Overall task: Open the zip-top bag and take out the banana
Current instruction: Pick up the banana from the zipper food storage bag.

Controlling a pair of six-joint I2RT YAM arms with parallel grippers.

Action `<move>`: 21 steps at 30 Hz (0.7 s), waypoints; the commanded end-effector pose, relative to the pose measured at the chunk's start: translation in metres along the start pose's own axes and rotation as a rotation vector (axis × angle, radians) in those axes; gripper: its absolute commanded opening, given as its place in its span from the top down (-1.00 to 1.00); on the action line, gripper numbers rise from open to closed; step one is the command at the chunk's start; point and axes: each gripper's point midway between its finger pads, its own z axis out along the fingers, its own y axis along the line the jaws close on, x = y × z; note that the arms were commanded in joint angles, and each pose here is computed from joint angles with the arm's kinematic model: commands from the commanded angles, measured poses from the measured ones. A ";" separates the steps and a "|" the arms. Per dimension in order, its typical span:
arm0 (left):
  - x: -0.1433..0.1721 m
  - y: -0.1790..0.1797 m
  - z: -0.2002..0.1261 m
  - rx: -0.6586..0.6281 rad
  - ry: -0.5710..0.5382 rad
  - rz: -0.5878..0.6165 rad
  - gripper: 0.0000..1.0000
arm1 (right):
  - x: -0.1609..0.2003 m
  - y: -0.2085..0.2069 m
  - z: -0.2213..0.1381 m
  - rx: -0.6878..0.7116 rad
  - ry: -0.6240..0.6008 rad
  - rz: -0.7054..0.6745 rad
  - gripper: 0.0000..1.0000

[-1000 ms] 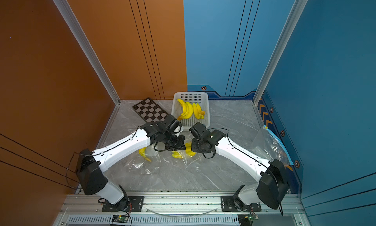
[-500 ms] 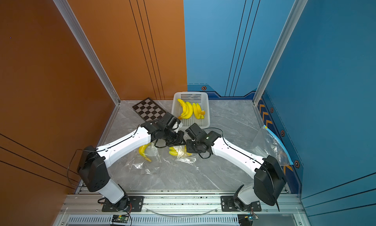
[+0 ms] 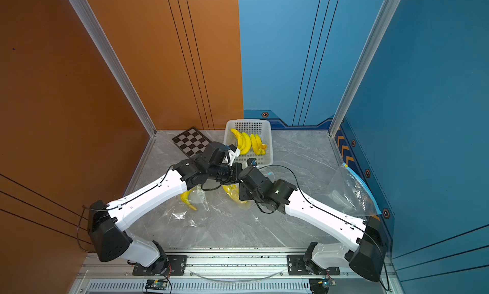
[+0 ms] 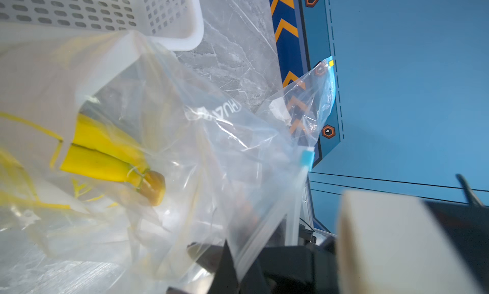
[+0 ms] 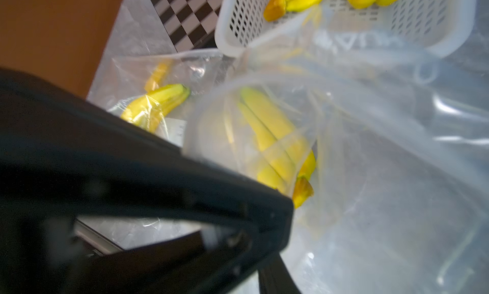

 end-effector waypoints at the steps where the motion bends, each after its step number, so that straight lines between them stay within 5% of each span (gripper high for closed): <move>1: 0.007 -0.020 -0.008 0.056 0.019 0.000 1.00 | -0.023 0.004 -0.002 -0.003 -0.060 0.046 0.65; 7: 0.012 -0.007 -0.017 0.016 0.028 -0.010 1.00 | 0.016 -0.079 -0.020 0.331 0.165 0.073 0.82; 12: 0.017 -0.010 -0.017 0.025 0.052 -0.003 1.00 | 0.001 -0.119 -0.066 0.471 0.121 0.088 0.84; 21: 0.029 -0.028 -0.013 0.051 0.078 0.014 1.00 | -0.022 -0.025 -0.013 0.076 0.143 0.106 0.86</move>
